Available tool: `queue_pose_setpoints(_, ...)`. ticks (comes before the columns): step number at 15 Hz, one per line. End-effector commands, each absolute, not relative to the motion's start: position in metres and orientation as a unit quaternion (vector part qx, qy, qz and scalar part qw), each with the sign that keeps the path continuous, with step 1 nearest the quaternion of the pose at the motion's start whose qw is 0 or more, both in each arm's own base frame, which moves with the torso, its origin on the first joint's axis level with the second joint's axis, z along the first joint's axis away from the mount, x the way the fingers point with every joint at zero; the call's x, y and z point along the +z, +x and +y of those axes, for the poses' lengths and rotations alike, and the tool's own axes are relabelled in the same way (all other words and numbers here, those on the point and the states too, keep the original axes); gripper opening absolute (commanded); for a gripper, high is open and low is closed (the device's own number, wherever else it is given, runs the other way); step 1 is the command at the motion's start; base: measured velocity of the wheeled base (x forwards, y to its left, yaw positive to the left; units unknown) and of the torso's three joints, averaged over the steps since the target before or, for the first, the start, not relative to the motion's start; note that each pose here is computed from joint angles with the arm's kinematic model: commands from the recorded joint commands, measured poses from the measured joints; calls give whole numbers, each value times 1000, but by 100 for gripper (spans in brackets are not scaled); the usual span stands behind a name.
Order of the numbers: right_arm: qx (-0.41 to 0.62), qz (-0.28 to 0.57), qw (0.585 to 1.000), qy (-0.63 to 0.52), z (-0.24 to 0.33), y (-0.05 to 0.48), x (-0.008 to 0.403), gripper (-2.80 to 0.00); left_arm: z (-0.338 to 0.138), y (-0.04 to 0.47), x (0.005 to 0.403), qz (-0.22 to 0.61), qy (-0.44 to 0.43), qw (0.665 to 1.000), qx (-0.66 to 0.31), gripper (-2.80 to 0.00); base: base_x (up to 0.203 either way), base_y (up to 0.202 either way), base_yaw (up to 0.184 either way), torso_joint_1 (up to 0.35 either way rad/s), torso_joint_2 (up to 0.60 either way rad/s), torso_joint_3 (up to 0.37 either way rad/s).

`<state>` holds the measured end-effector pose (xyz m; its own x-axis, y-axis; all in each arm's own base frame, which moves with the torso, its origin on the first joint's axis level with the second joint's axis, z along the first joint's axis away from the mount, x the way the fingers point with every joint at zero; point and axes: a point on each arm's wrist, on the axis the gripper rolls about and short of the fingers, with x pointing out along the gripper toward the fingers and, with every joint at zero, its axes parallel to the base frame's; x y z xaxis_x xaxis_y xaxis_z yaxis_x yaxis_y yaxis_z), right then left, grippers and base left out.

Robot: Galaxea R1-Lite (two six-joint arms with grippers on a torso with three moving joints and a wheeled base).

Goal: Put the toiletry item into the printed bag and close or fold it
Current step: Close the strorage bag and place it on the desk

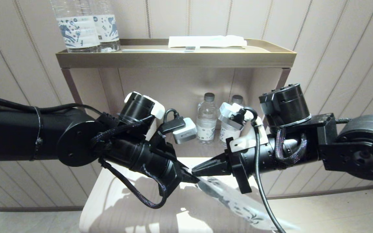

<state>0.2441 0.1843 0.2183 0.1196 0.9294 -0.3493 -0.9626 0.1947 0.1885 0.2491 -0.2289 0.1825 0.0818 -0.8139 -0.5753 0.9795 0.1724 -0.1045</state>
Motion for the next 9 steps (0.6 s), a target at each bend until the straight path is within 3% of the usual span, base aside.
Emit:
queue_pose_setpoints(1,635,198,745,-42,185,244,218,-280,-229,249,183,263,157,718,-626,-280,0,0,0,0,0,0)
queue_pose_setpoints(7,629,196,751,-45,182,244,219,-280,-229,250,186,268,150,720,-622,-280,0,0,0,0,0,0)
queue_pose_setpoints(8,629,196,751,-44,182,244,219,0,-229,249,187,269,150,720,-622,-280,0,0,0,0,0,0)
queue_pose_setpoints(9,629,197,751,-44,182,245,218,0,-229,250,190,271,149,720,-622,-280,0,0,0,0,0,0)
